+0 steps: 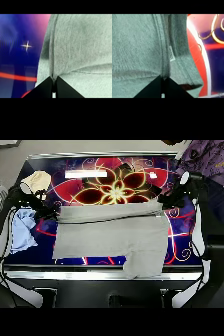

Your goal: Fold the clothes and pants, and hang the long-sleeved shirts on hangers.

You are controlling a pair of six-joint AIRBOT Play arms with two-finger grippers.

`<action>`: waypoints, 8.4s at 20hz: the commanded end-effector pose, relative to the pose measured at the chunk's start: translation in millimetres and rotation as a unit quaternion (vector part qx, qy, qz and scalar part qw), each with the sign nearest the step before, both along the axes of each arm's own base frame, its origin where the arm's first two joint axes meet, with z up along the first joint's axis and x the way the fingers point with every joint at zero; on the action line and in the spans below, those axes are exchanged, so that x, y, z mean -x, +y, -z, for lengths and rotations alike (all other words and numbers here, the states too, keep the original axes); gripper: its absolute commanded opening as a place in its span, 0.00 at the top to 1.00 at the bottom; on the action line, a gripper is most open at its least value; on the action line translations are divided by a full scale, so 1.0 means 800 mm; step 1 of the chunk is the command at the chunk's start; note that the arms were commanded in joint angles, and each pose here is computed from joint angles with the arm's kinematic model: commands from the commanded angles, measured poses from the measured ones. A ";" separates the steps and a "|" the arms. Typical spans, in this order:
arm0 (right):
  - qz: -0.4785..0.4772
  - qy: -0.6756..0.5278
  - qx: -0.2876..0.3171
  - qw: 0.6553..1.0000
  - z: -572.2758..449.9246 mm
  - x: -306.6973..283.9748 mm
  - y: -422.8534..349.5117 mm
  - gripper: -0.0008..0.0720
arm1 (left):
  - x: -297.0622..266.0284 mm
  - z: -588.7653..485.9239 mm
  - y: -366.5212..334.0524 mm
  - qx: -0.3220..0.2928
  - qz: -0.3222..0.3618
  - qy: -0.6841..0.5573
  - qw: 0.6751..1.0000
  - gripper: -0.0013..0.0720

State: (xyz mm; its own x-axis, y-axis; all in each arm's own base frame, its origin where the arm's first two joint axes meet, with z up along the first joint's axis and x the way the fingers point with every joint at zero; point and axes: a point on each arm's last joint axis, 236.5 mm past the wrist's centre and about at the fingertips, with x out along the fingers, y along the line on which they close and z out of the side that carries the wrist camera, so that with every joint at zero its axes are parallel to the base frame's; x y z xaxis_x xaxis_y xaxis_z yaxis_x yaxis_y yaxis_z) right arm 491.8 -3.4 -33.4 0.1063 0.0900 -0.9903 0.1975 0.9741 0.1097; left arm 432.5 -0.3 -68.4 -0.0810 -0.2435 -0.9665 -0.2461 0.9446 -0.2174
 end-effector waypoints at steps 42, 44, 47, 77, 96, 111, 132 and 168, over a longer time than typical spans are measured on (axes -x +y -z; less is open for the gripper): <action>0.144 0.116 -0.275 0.944 0.084 0.408 0.030 0.42 | 0.218 -0.038 0.035 0.071 -0.214 -0.084 0.971 0.16; 0.120 0.117 -0.278 0.946 0.089 0.404 0.040 0.42 | 0.218 -0.038 0.035 0.071 -0.214 -0.084 0.971 0.16; 0.073 0.165 -0.264 0.948 0.104 0.417 0.067 0.42 | 0.218 -0.038 0.035 0.071 -0.214 -0.084 0.971 0.16; 0.093 0.084 -0.144 0.982 0.033 0.395 0.020 0.94 | 0.277 0.023 0.003 0.088 -0.182 0.047 0.978 0.96; 0.021 -0.071 -0.210 0.975 -0.035 0.208 0.076 0.94 | 0.118 -0.053 0.027 0.016 -0.163 -0.170 0.972 0.96; 0.040 -0.120 -0.198 0.972 -0.016 0.015 0.033 0.94 | -0.049 -0.004 0.012 0.020 -0.087 -0.170 0.981 0.96; 0.050 -0.008 -0.295 0.954 0.034 0.067 -0.055 0.09 | -0.069 -0.076 0.018 0.016 -0.083 -0.177 0.981 0.25; 0.087 -0.149 -0.072 0.982 -0.257 0.105 -0.068 0.94 | 0.051 -0.034 -0.680 0.392 0.057 -0.108 0.912 0.96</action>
